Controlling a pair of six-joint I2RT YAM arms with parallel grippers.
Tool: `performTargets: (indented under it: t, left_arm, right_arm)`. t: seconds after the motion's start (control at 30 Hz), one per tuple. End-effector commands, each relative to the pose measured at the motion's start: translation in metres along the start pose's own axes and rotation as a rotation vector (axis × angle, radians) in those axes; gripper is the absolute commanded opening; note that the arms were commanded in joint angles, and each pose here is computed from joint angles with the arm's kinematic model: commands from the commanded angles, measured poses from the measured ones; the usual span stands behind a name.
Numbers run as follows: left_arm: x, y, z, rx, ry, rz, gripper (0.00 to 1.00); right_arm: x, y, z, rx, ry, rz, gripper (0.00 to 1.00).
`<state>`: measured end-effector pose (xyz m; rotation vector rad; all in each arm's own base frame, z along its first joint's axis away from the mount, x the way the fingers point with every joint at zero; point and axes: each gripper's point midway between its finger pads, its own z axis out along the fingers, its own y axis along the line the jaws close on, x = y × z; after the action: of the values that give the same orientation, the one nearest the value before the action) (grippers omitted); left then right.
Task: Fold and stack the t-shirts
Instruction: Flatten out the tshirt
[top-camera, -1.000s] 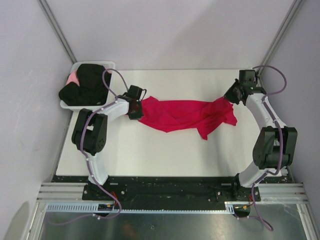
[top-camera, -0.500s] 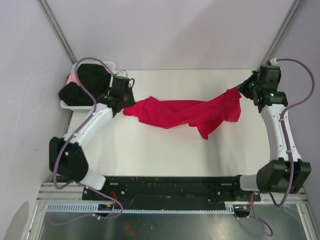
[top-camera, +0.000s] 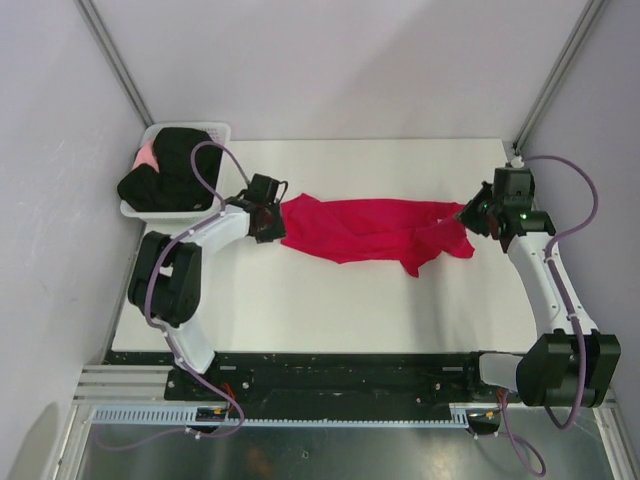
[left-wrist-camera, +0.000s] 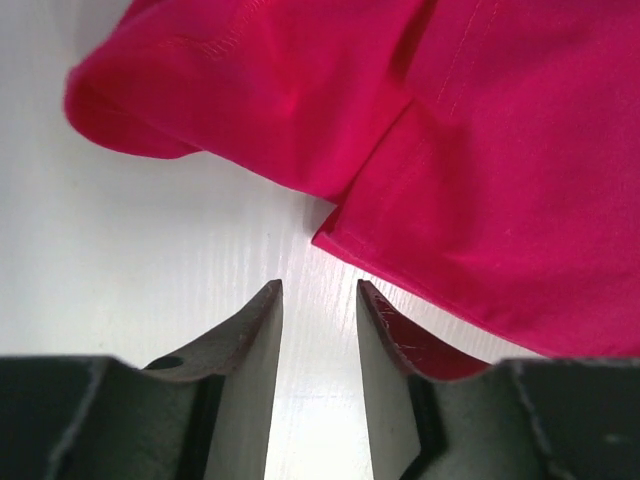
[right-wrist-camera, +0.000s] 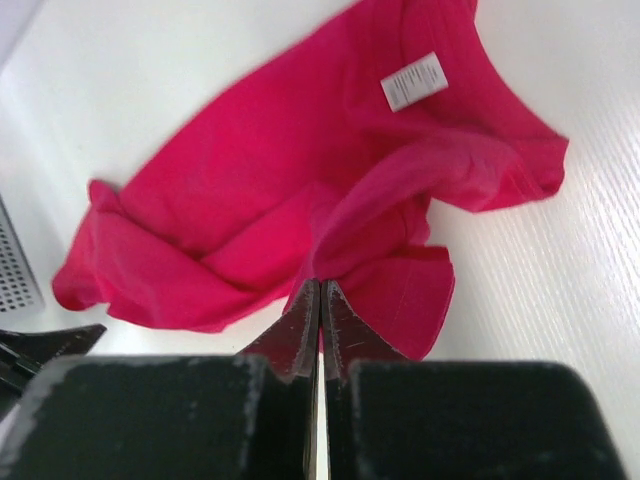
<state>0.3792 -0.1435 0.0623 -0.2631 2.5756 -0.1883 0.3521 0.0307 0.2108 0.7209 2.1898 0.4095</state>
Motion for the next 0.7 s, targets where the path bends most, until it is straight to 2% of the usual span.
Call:
performTargets:
  t: [0.0, 0.67]
  left_arm:
    - [-0.014, -0.022, 0.004, 0.061, -0.04, -0.042, 0.42]
    - [-0.015, -0.027, 0.036, 0.029, -0.01, -0.094, 0.42]
  right_arm:
    - [0.002, 0.002, 0.002, -0.024, -0.028, -0.018, 0.0]
    - [0.022, 0.0, 0.013, -0.023, 0.012, -0.047, 0.0]
